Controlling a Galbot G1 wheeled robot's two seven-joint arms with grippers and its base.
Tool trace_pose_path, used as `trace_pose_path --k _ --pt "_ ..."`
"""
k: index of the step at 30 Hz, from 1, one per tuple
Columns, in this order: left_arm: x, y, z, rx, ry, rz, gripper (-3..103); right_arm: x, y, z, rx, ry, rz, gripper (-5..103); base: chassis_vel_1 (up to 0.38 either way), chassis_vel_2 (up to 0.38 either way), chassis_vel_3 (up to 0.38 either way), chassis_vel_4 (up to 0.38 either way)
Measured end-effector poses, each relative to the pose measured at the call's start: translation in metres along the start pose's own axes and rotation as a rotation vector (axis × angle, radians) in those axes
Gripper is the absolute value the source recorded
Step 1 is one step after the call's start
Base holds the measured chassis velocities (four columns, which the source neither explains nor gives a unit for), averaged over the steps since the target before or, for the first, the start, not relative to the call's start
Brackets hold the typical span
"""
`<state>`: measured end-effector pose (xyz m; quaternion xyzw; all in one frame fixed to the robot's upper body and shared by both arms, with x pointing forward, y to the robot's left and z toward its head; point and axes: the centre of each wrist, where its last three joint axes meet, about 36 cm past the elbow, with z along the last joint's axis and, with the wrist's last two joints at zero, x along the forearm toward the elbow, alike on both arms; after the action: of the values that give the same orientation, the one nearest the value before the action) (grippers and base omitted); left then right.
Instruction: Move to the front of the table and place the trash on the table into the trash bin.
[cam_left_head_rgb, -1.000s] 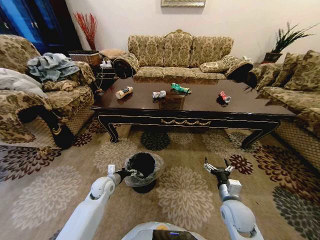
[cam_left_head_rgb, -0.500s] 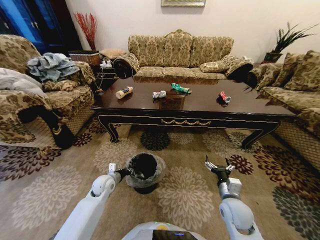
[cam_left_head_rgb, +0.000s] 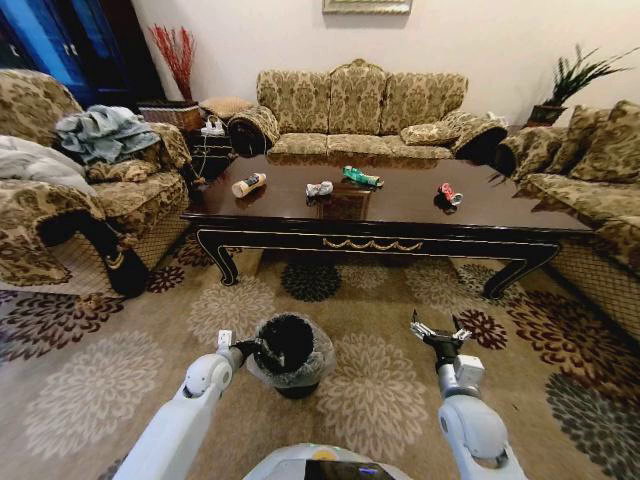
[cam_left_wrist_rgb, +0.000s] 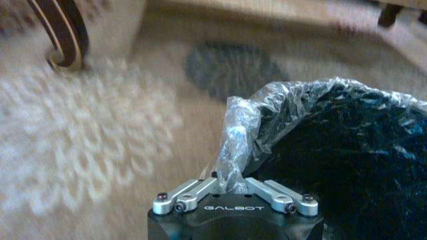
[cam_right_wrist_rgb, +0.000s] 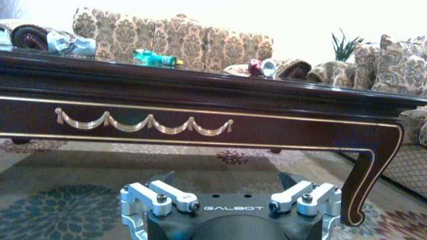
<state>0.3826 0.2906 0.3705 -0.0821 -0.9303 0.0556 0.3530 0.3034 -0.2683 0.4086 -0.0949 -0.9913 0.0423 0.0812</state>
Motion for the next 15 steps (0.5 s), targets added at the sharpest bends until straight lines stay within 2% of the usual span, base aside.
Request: trace_pose_path --k 1,3,5,8,9,11,13,14,15 --pt "0.0 0.0 0.0 0.0 0.0 0.0 2 0.0 0.0 0.0 0.0 0.0 0.0 100 0.0 0.0 0.0 0.0" --pt "0.025 0.0 -0.016 -0.023 -0.073 -0.014 2 -0.005 0.0 -0.004 -0.01 -0.007 -0.004 100 0.0 0.0 0.0 0.0" --pt "0.031 0.0 -0.019 -0.027 -0.091 -0.019 2 -0.006 -0.001 -0.006 -0.011 -0.009 -0.005 100 0.0 0.0 0.0 0.0" --pt "0.065 0.004 -0.038 -0.05 -0.18 -0.078 2 -0.013 -0.003 -0.016 -0.008 -0.028 -0.014 100 0.0 0.0 0.0 0.0" --pt "0.065 0.004 -0.038 -0.05 -0.18 -0.078 2 -0.013 -0.003 -0.016 -0.008 -0.028 -0.014 100 0.0 0.0 0.0 0.0" --pt "0.091 0.002 -0.049 -0.07 -0.243 -0.126 2 -0.014 -0.005 -0.031 -0.009 -0.052 -0.03 100 0.0 0.0 0.0 0.0" --pt "0.096 0.002 -0.052 -0.075 -0.256 -0.135 2 -0.013 -0.006 -0.035 -0.011 -0.059 -0.036 100 0.0 0.0 0.0 0.0" --pt "0.119 0.005 -0.061 -0.109 -0.303 -0.172 2 -0.011 -0.009 -0.049 -0.017 -0.092 -0.069 100 0.0 0.0 0.0 0.0" --pt "0.125 0.006 -0.064 -0.121 -0.313 -0.179 2 -0.011 -0.009 -0.053 -0.02 -0.103 -0.082 100 0.0 0.0 0.0 0.0"
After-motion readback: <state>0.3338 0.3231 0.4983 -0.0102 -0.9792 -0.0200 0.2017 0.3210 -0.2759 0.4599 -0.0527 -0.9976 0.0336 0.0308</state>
